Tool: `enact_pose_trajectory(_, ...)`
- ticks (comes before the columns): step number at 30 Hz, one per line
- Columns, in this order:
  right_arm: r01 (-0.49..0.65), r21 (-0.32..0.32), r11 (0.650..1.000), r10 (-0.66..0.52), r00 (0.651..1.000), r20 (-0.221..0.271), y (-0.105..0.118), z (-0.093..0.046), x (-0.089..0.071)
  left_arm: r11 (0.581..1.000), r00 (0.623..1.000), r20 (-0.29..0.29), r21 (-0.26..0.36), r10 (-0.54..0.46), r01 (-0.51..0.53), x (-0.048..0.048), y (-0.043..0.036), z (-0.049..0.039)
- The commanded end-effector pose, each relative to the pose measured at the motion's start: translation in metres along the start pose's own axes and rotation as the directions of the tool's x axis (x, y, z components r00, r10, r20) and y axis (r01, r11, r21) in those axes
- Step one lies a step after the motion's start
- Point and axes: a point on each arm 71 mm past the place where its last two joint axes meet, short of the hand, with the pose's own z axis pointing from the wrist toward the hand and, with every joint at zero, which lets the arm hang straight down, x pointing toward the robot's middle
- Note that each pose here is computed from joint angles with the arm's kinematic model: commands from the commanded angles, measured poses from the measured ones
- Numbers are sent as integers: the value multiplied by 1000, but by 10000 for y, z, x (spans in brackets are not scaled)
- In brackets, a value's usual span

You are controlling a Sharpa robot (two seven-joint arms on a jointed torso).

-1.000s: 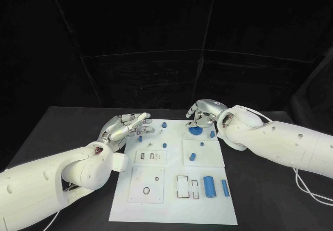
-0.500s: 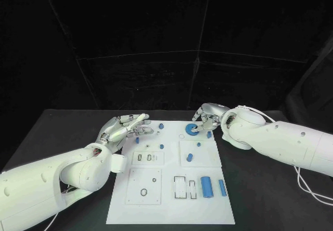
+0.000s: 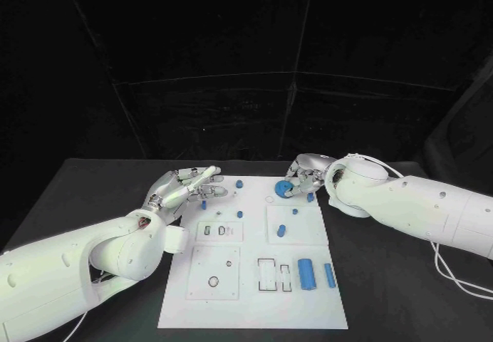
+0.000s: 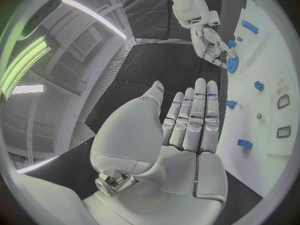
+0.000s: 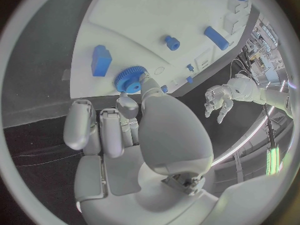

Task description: Assemble the parts on the task board

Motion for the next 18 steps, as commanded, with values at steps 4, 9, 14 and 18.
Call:
enact_pose_trajectory(4, 21, -10, 1000, -21, 999, -27, 39, 15, 21, 1000, 1000, -17, 5, -3, 3, 17, -8, 6)
enact_pose_trajectory(9, 19, -16, 1000, -19, 1000, -10, 68, 27, 15, 1000, 1000, -18, 3, -3, 4, 15, -6, 7)
enact_pose_trajectory(14, 33, -14, 999, -33, 999, 10, 80, 34, 4, 1000, 1000, -18, 2, -4, 4, 14, -4, 8)
enact_pose_trajectory(18, 54, -18, 998, -54, 998, 33, 97, 39, -8, 1000, 1000, -18, 1, -4, 4, 12, -1, 10)
